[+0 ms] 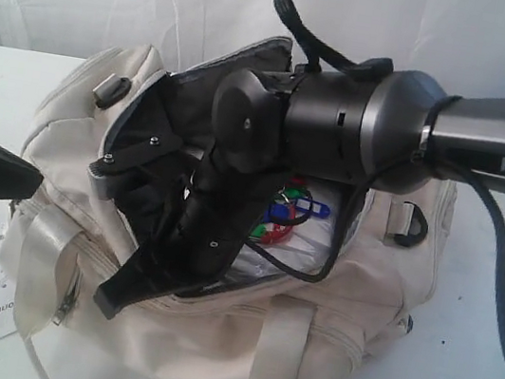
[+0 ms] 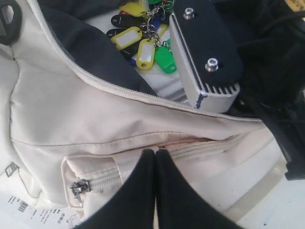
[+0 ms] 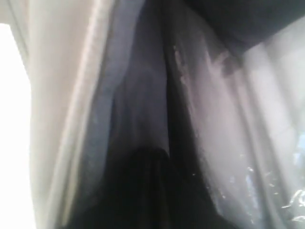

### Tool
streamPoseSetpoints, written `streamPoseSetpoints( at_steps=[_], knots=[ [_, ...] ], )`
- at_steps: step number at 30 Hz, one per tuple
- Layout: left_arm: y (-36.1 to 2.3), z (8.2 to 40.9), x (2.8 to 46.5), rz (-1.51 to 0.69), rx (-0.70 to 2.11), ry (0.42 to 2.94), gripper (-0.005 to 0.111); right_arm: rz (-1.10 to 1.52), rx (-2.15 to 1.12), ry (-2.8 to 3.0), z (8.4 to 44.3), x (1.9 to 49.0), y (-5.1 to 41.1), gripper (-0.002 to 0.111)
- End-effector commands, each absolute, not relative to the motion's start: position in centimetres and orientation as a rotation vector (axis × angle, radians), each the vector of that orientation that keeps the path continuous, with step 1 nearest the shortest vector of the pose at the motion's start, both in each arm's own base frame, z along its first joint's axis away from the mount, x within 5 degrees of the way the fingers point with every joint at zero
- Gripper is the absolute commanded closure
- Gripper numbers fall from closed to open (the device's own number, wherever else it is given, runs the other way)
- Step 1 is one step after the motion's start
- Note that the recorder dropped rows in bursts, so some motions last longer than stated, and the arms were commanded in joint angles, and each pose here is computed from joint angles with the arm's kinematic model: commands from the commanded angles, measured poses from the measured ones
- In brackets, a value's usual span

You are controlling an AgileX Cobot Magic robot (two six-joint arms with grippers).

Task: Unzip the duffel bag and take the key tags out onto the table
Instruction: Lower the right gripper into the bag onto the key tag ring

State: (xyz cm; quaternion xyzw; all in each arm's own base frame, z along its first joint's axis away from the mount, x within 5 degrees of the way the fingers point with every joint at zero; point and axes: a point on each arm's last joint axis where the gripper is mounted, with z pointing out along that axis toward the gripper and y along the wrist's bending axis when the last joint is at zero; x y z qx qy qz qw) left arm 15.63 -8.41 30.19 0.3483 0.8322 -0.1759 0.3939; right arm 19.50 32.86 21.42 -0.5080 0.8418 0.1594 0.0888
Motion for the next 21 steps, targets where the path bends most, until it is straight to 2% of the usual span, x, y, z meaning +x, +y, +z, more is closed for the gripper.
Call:
streamPoseSetpoints(
  at_steps=[1, 7, 10, 14, 16, 21],
  knots=[
    [-8.5, 30.1, 15.3, -0.481, 0.867, 2.12, 0.107, 0.444, -1.456, 2.402, 24.9, 21.0, 32.5, 0.104],
    [-8.5, 30.1, 15.3, -0.488, 0.863, 2.119, 0.107, 0.408, -1.268, 2.29, 30.1, 24.5, 31.1, 0.078],
    [-8.6, 30.2, 15.3, -0.499, 0.855, 2.118, 0.107, 0.356, -1.183, 2.304, 30.3, 25.8, 30.3, 0.066],
    [-8.6, 30.2, 15.3, -0.515, 0.849, 2.12, 0.107, 0.272, -1.13, 2.367, 28.9, 27.3, 29.7, 0.046],
    [-8.6, 30.2, 15.3, -0.517, 0.848, 2.119, 0.107, 0.231, -1.097, 2.402, 27.9, 28.1, 29.5, 0.043],
    [-8.6, 30.2, 15.3, -0.52, 0.846, 2.119, 0.107, 0.259, -1.043, 2.451, 25.8, 29.0, 30.1, 0.043]
  ],
)
